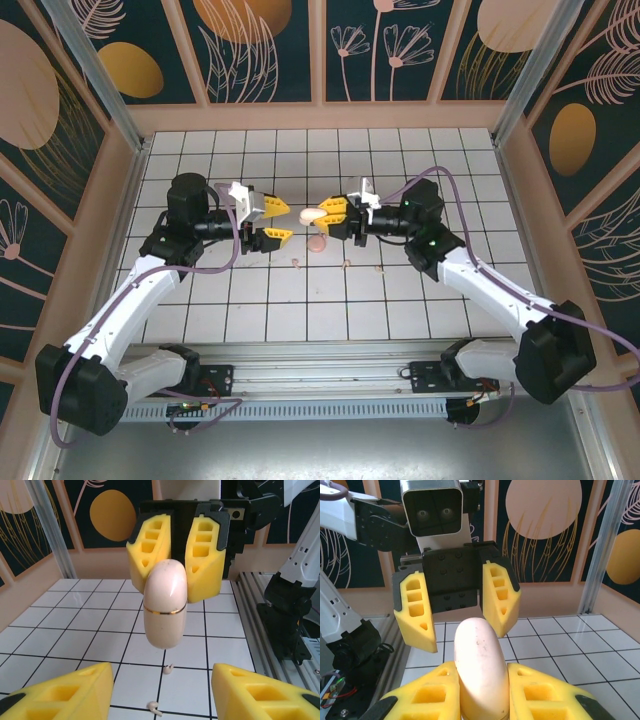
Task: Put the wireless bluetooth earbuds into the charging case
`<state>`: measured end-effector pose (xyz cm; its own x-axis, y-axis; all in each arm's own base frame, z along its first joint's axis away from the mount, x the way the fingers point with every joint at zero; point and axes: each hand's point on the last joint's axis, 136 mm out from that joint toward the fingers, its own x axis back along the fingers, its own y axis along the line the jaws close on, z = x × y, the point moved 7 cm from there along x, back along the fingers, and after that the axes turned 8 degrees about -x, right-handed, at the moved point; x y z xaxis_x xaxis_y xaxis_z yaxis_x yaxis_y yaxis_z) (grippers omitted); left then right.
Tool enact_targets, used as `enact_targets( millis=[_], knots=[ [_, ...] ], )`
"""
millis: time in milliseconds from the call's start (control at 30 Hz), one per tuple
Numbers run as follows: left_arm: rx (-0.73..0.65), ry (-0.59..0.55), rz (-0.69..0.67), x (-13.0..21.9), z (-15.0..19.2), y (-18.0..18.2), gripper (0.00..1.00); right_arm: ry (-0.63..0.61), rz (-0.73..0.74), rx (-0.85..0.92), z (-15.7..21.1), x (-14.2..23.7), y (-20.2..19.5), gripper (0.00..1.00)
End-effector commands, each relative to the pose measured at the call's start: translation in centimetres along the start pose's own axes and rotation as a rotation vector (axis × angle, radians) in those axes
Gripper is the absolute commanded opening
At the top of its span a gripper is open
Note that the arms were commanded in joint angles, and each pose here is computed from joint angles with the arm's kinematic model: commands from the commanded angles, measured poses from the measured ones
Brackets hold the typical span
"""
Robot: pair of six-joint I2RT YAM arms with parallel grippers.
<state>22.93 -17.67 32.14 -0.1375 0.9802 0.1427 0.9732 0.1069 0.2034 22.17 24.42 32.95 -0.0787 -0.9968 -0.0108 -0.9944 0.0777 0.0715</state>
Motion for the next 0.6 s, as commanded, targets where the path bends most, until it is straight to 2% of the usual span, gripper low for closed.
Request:
enact_targets(
  millis=[0, 567],
  knots=[
    [-0.003, -0.029, 0.04, -0.2, -0.1, -0.4, 0.54, -0.041, -0.06, 0.034, -1.3, -0.8, 0.4, 0.15],
    [0.025, -0.034, 0.062, -0.2, -0.2, -0.6, 0.47, -0.057, -0.112, 0.057, -1.7, -2.9, 0.5, 0.15]
  ],
)
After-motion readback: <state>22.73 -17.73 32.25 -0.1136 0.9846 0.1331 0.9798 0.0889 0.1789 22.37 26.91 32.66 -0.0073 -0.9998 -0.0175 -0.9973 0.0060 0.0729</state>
